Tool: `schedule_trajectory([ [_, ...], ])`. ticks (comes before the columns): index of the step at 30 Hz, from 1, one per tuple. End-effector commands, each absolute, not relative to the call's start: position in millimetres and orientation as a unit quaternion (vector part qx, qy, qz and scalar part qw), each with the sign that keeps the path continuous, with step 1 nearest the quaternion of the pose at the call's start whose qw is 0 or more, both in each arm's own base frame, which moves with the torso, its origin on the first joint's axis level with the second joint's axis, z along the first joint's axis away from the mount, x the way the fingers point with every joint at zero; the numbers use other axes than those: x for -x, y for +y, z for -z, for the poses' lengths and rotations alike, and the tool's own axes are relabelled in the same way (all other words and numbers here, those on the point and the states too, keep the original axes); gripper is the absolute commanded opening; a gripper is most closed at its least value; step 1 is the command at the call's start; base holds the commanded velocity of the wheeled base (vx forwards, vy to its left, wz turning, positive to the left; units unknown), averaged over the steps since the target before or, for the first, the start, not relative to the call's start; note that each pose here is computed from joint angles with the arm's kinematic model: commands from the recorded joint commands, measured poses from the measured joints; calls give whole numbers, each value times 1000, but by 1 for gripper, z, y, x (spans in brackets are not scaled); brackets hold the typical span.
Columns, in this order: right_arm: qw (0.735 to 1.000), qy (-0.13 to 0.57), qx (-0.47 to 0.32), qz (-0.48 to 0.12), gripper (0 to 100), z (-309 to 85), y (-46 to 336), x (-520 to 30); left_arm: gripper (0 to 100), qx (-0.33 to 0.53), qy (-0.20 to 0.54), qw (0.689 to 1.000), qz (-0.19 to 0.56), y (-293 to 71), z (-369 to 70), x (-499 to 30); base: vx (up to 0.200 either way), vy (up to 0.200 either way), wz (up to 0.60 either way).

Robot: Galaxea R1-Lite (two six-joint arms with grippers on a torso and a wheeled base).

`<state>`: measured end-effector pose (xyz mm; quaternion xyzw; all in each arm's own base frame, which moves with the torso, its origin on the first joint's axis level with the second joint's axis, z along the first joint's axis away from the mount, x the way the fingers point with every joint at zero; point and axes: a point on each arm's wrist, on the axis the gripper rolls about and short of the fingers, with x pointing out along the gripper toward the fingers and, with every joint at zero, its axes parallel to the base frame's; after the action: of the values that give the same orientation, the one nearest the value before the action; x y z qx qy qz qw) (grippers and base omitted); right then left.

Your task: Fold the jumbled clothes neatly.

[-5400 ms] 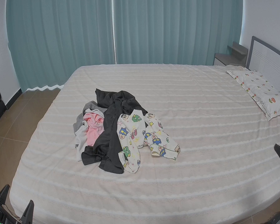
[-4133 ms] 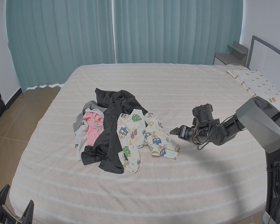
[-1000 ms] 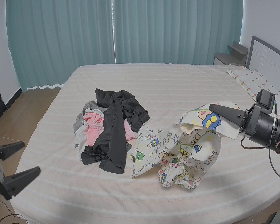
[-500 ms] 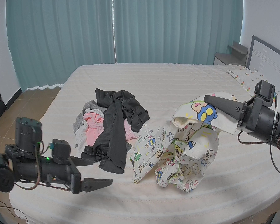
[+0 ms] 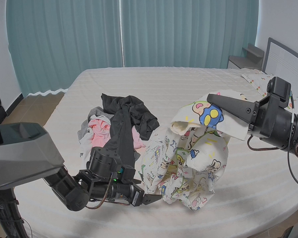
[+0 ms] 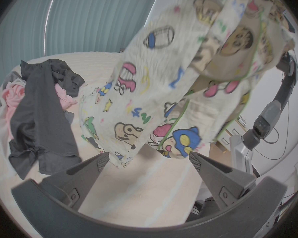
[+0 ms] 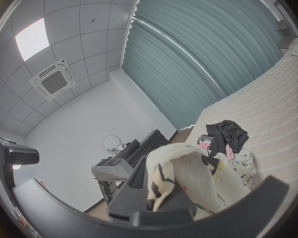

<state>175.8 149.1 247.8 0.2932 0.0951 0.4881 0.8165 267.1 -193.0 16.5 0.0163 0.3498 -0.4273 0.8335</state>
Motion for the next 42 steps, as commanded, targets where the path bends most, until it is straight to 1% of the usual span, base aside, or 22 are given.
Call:
schedule_trajectory([
  [1,815,97,-293,-490,0,-248,151,-176,100,-32,377,821,427,-201,13,-269,0,0,0],
  [2,815,97,-293,-490,0,-248,151,-176,100,-32,377,821,427,-201,13,-269,0,0,0],
  [3,815,95,-293,-490,0,-249,151,-176,100,-42,366,830,419,-201,16,-274,0,0,0],
  [5,815,91,-294,-491,0,-251,150,-176,100,-53,365,835,408,-200,22,-276,0,0,0],
  [10,821,87,-296,-481,0,-252,148,-180,100,-79,354,840,404,-193,28,-284,0,0,0],
  [12,821,88,-296,-481,0,-251,148,-180,100,-83,351,841,403,-196,33,-288,0,0,0],
  [16,822,90,-295,-478,0,-250,148,-182,100,-90,333,860,377,-205,44,-305,0,0,0],
  [20,823,91,-295,-477,0,-249,147,-181,100,-89,326,862,377,-209,49,-310,0,0,0],
  [25,827,95,-300,-466,0,-247,145,-188,100,-61,325,864,378,-222,51,-312,0,0,0],
  [32,820,105,-326,-459,0,-248,145,-191,100,-55,304,881,359,-231,62,-326,0,0,0],
  [33,820,103,-327,-459,0,-248,144,-191,0,-47,298,886,353,-229,64,-328,0,0,0],
  [36,822,102,-327,-455,0,-248,142,-192,0,-26,296,890,346,-230,63,-329,0,0,0],
  [42,829,97,-329,-441,0,-248,135,-196,0,-16,290,895,338,-222,64,-329,0,0,0],
])
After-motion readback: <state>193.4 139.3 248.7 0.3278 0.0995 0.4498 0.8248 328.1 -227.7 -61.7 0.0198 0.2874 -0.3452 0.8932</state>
